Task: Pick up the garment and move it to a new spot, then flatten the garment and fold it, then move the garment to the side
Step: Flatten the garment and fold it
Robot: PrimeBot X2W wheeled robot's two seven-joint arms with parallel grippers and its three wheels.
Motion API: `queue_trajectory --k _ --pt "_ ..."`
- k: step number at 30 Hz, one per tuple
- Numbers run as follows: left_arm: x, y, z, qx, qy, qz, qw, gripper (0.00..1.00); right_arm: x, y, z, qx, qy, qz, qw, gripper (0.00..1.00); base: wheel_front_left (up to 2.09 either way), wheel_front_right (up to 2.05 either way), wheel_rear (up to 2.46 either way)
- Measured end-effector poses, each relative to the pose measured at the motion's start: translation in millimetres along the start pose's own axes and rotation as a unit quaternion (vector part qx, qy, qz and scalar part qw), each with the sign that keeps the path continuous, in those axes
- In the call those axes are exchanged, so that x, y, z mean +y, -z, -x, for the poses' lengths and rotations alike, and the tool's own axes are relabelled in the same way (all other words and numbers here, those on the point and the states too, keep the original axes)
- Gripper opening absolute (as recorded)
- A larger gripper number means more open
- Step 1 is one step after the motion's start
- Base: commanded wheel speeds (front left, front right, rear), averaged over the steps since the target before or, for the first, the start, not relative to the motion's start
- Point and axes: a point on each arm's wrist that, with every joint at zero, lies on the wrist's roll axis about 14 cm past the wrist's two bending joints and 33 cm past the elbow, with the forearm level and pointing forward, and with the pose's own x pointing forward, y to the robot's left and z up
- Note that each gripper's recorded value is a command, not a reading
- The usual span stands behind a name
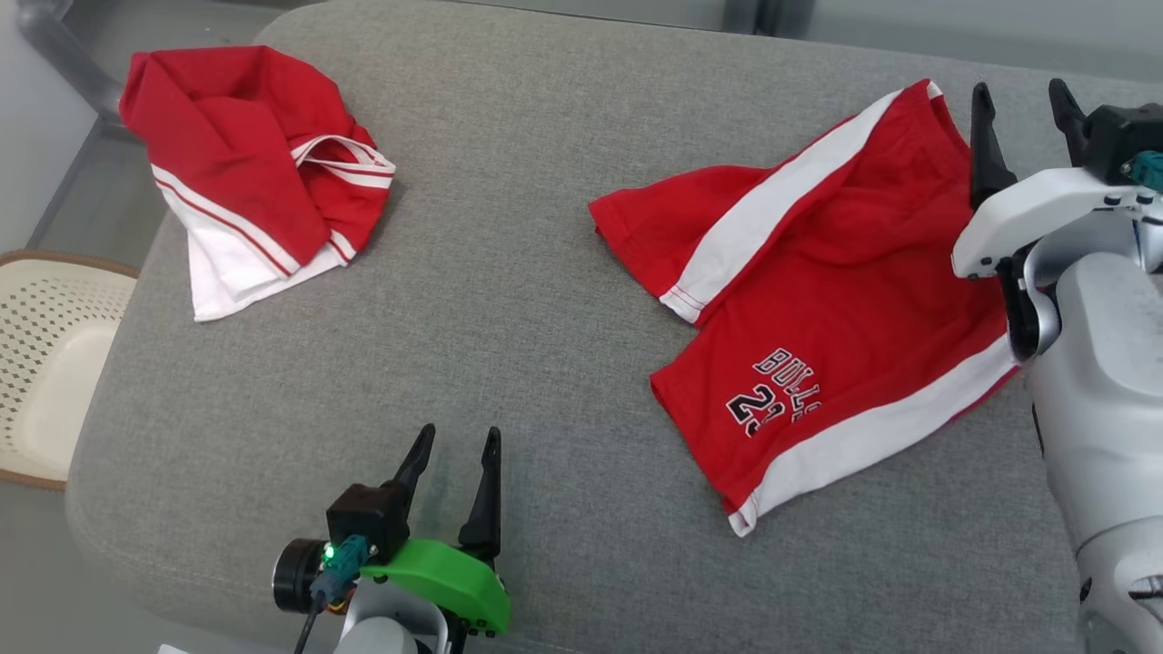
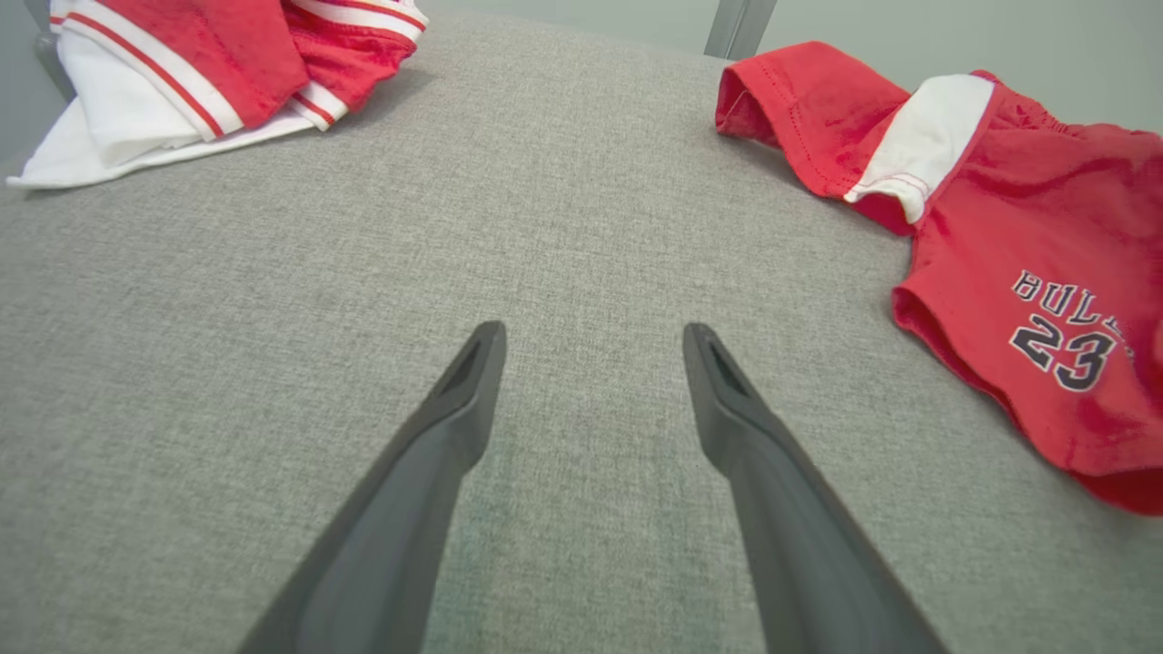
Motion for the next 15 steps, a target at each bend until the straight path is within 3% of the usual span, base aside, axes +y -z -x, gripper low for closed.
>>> queue_trajectory --k 15 --pt "-86 -1 -16 0.001 0.152 -0.004 0.988 1.00 -50 61 125 0.047 0.096 -0.041 0.993 1.00 0.00 0.00 0.00"
